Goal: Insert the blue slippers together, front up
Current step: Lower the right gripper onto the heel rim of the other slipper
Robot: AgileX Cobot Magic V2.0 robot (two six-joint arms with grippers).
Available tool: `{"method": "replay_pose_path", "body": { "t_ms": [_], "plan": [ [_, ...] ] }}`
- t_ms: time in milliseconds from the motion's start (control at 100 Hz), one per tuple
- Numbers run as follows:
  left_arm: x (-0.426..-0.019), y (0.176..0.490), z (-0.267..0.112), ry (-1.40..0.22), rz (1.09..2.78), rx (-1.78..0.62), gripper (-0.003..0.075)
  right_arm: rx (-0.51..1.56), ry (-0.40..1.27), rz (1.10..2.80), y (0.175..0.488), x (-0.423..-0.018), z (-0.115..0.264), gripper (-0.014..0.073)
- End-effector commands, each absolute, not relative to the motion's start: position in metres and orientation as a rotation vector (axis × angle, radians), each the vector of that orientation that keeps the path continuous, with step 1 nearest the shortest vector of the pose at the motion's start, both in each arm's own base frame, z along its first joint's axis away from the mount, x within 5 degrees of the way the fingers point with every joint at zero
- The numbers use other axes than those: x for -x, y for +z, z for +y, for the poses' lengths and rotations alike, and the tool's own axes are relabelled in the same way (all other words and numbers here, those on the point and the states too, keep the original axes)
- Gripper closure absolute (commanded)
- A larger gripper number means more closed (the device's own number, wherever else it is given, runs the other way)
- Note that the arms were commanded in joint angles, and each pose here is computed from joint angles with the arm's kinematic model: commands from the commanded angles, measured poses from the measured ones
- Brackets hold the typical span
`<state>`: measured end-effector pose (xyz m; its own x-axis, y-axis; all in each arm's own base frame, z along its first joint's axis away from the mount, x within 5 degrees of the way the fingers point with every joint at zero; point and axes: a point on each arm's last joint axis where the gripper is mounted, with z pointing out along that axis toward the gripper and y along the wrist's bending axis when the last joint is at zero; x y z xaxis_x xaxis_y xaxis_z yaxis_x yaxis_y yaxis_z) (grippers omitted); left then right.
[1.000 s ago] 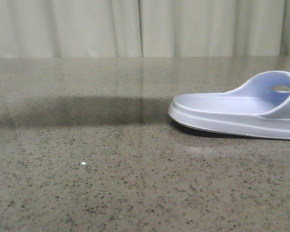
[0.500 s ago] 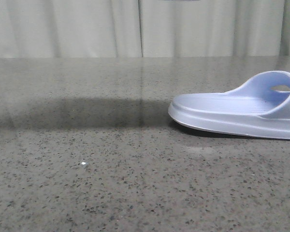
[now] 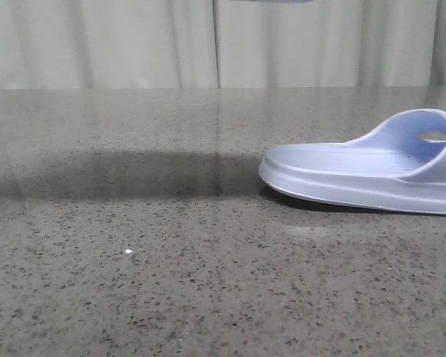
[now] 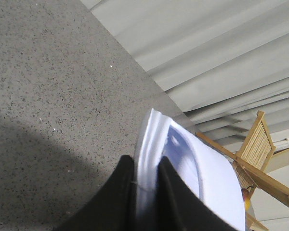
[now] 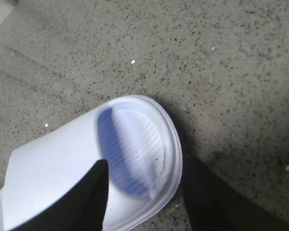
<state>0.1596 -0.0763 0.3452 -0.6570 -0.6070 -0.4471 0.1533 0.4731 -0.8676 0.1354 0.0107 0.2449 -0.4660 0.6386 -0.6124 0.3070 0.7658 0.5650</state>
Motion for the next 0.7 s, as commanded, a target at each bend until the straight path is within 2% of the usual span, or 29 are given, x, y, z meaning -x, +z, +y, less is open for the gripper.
{"method": "replay_pose_path", "body": {
  "t_ms": [0, 690],
  "plan": [
    [-0.157, 0.358, -0.077, -1.293, 1.896, 0.382, 0.07, -0.704, 0.51, 1.989, 0.256, -0.147, 0.01, 0.0295],
    [-0.157, 0.358, -0.077, -1.294, 1.897, 0.381, 0.07, -0.816, 0.522, 2.059, 0.232, -0.175, 0.012, 0.03]
  ]
}}
